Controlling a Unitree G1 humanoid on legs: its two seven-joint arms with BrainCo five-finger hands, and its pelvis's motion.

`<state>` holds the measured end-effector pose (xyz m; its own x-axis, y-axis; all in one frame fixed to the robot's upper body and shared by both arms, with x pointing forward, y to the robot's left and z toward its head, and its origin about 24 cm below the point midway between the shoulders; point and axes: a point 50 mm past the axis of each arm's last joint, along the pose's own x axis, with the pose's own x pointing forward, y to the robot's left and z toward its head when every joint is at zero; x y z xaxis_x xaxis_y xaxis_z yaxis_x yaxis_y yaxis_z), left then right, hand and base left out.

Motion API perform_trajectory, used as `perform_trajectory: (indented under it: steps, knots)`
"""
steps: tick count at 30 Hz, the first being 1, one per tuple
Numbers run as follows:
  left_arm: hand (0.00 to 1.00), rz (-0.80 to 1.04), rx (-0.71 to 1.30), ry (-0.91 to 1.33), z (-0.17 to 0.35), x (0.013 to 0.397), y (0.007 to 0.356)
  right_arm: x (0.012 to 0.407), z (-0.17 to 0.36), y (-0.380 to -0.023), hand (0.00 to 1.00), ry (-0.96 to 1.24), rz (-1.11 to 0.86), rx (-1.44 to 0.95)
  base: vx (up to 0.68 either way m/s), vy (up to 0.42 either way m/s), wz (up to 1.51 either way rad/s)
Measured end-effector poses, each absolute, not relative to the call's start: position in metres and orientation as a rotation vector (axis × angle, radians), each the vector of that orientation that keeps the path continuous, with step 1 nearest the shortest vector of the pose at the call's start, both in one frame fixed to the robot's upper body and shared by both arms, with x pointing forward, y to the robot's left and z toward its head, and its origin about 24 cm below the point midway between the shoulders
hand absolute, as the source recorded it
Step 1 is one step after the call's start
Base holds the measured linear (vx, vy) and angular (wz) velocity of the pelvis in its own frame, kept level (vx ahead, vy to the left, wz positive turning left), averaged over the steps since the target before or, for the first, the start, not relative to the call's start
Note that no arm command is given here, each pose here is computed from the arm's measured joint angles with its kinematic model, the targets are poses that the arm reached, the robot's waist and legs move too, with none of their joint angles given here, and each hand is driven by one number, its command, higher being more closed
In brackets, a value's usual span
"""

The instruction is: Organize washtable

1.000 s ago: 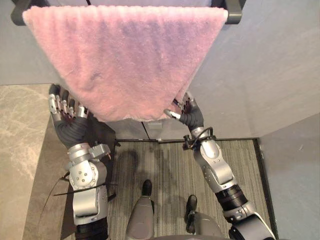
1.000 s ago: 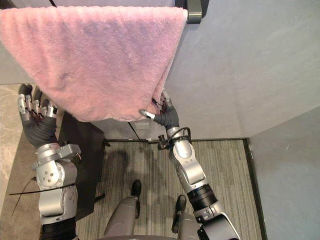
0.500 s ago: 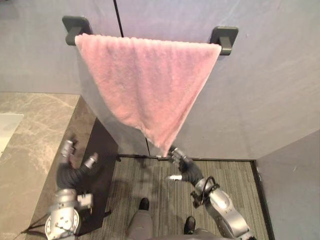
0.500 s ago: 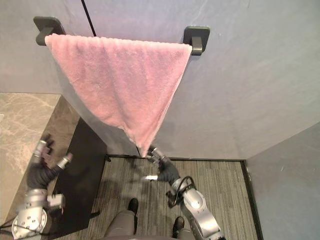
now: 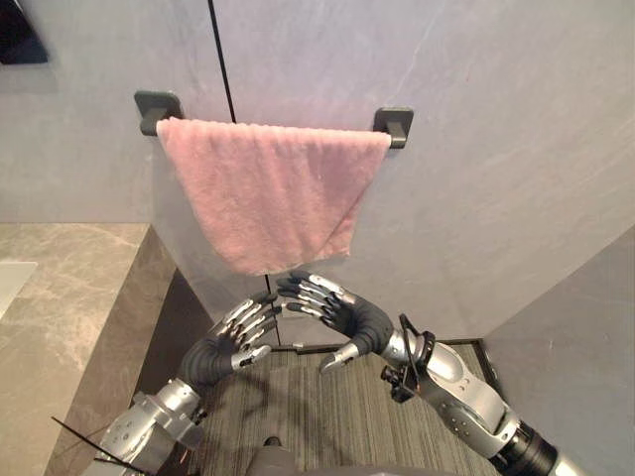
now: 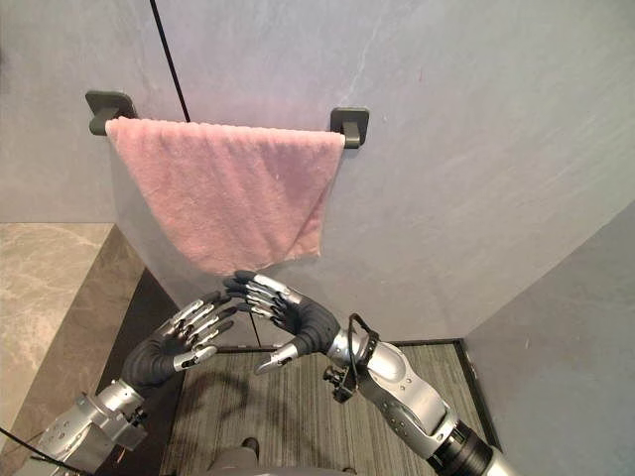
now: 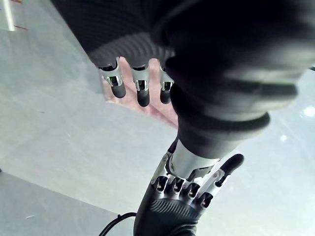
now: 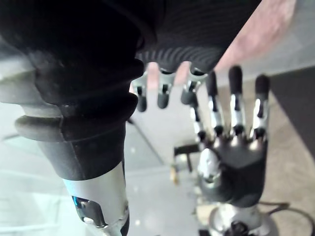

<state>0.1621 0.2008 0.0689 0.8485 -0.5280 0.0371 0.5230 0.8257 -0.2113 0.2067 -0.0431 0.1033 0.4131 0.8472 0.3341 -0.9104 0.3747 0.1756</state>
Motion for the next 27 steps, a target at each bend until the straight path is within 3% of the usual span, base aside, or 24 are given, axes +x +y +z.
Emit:
perform_trajectory:
  steps: [7,13,15,27]
  knots:
    - [0.00,-0.471,-0.215,-0.141,0.084,0.189,0.186,0.212,0.132,-0.013,0.00,-0.313,1.192,0.444,0.02,-0.002,-0.03]
    - [0.00,-0.433,-0.116,-0.302,0.114,0.221,0.187,0.249,0.157,0.003,0.00,-0.389,1.137,0.335,-0.05,0.002,0.00]
    - [0.00,-0.460,-0.074,-0.392,0.136,0.237,0.185,0.273,0.178,0.000,0.00,-0.456,1.039,0.283,-0.12,0.006,-0.08]
    - [0.00,-0.580,0.123,-0.576,0.194,0.296,0.126,0.318,0.213,-0.040,0.00,-0.521,0.672,0.511,-0.03,-0.001,-0.08]
